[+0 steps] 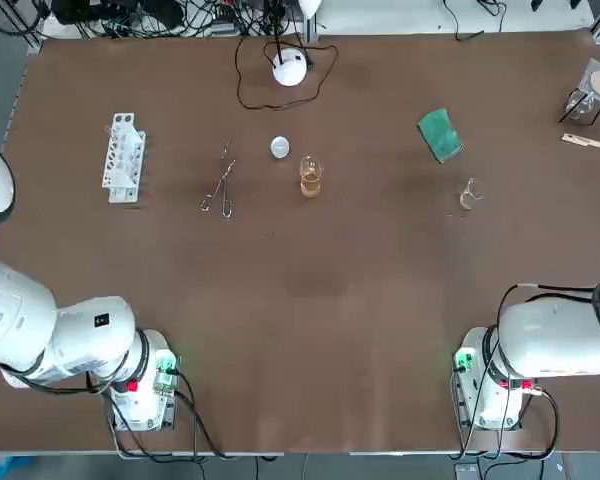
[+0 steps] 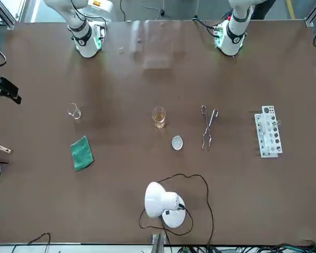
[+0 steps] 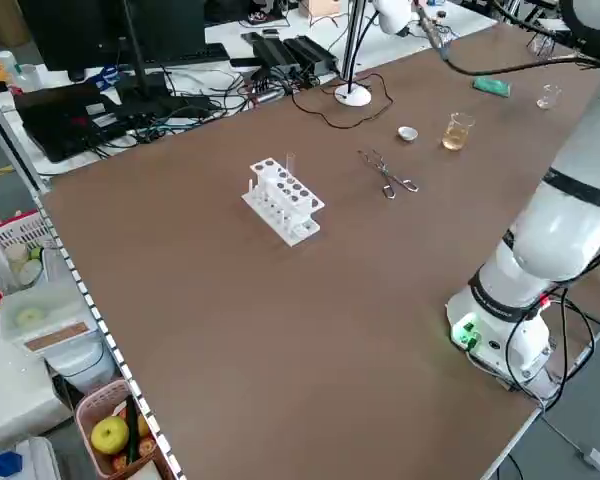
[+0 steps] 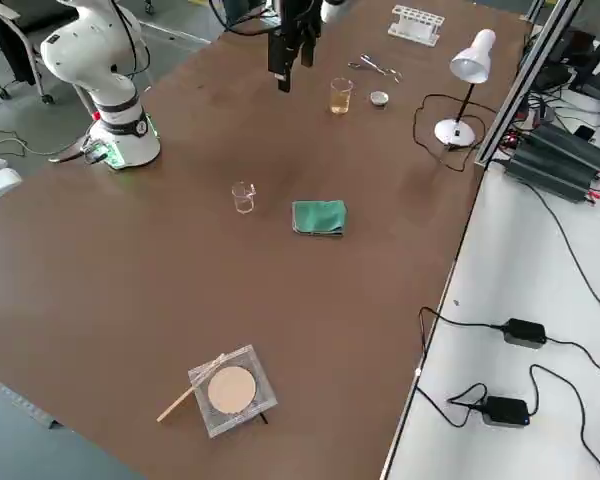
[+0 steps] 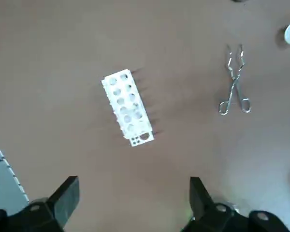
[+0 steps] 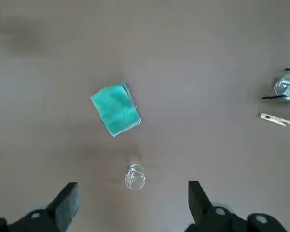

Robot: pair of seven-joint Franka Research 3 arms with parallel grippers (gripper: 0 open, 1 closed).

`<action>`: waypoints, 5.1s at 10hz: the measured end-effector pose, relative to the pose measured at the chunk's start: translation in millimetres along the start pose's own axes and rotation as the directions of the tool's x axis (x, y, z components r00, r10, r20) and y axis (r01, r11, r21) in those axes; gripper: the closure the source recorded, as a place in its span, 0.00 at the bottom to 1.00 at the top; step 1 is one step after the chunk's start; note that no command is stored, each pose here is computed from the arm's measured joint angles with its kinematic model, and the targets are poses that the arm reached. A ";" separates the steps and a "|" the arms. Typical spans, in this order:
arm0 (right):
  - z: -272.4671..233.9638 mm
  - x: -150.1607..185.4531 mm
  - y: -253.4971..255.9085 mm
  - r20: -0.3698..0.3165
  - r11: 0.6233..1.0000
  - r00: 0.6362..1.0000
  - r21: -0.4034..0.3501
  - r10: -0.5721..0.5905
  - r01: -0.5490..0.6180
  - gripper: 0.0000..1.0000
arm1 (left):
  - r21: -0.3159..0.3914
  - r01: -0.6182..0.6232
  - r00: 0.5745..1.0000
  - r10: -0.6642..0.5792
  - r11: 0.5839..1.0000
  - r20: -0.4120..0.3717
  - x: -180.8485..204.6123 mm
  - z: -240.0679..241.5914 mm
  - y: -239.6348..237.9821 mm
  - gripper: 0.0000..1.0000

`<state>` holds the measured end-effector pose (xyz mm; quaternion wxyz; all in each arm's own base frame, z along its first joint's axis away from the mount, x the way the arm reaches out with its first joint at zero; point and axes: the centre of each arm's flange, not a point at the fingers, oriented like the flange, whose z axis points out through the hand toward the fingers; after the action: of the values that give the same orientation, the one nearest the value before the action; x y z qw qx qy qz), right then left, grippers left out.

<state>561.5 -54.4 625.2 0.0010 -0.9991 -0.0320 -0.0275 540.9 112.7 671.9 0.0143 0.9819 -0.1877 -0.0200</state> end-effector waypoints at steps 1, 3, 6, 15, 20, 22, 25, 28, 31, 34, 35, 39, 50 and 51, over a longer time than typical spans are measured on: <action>4.4 2.1 0.7 -0.011 0.998 0.998 -0.002 -0.061 0.061 0.00 | -0.039 -0.030 0.999 0.029 0.999 -0.033 -7.3 3.1 -17.9 0.00; 14.1 3.9 2.7 -0.016 0.986 0.986 -0.003 -0.168 0.168 0.00 | -0.071 -0.124 0.990 0.118 0.990 -0.078 -12.2 17.5 -49.8 0.00; 34.2 0.5 24.2 -0.016 0.954 0.954 0.024 -0.298 0.298 0.00 | -0.087 -0.234 0.971 0.227 0.968 -0.076 -20.4 44.1 -88.8 0.00; 163.3 -37.2 112.1 -0.166 0.830 0.844 0.164 -0.510 0.533 0.00 | -0.343 -0.557 0.765 0.307 0.757 -0.566 -69.3 152.2 -196.3 0.00; 265.9 -45.9 152.5 -0.353 0.679 0.724 0.265 -0.592 0.685 0.00 | -0.335 -0.724 0.578 0.267 0.603 -0.771 -71.3 265.4 -228.2 0.02; 293.6 -51.2 159.9 -0.422 0.620 0.672 0.276 -0.608 0.734 0.00 | -0.292 -0.780 0.503 0.276 0.553 -0.819 -85.6 302.9 -238.0 0.04; 356.5 -76.6 178.1 -0.564 0.504 0.567 0.284 -0.600 0.816 0.00 | -0.135 -0.870 0.294 0.279 0.474 -0.914 -96.0 355.6 -236.7 0.01; 412.5 -97.6 177.9 -0.682 0.370 0.444 0.265 -0.581 0.891 0.00 | -0.084 -0.892 0.204 0.229 0.444 -0.952 -90.2 402.7 -226.8 0.01; 443.8 -118.3 176.8 -0.775 0.250 0.330 0.227 -0.538 0.941 0.00 | -0.117 -0.896 0.208 0.171 0.428 -0.963 -89.8 449.0 -219.1 0.03; 457.0 -128.6 184.3 -0.841 0.158 0.193 0.130 -0.505 0.979 0.00 | -0.040 -0.911 0.122 0.176 0.410 -0.977 -69.4 471.2 -206.5 0.15; 463.5 -129.3 184.8 -0.855 0.129 0.152 0.101 -0.495 0.987 0.00 | -0.026 -0.911 0.104 0.169 0.412 -0.980 -64.5 474.2 -203.9 0.16; 493.0 -134.7 179.3 -0.879 0.054 0.051 0.028 -0.474 0.998 0.00 | 0.027 -0.913 0.047 0.171 0.407 -0.984 -61.8 490.6 -199.8 0.17; 544.2 -180.4 168.3 -0.947 0.012 0.133 0.135 -0.293 0.991 0.00 | 0.029 -0.900 0.004 0.074 0.435 -0.997 -54.0 528.1 -181.2 0.45; 542.8 -180.6 165.9 -0.952 0.005 0.133 0.137 -0.277 0.991 0.00 | 0.029 -0.900 0.004 0.073 0.436 -0.997 -54.0 528.7 -181.0 0.48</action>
<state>421.9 -229.5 73.3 0.4596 -0.5657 -0.5639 -0.3883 533.7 289.9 139.2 0.4737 0.5350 -0.4888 0.5005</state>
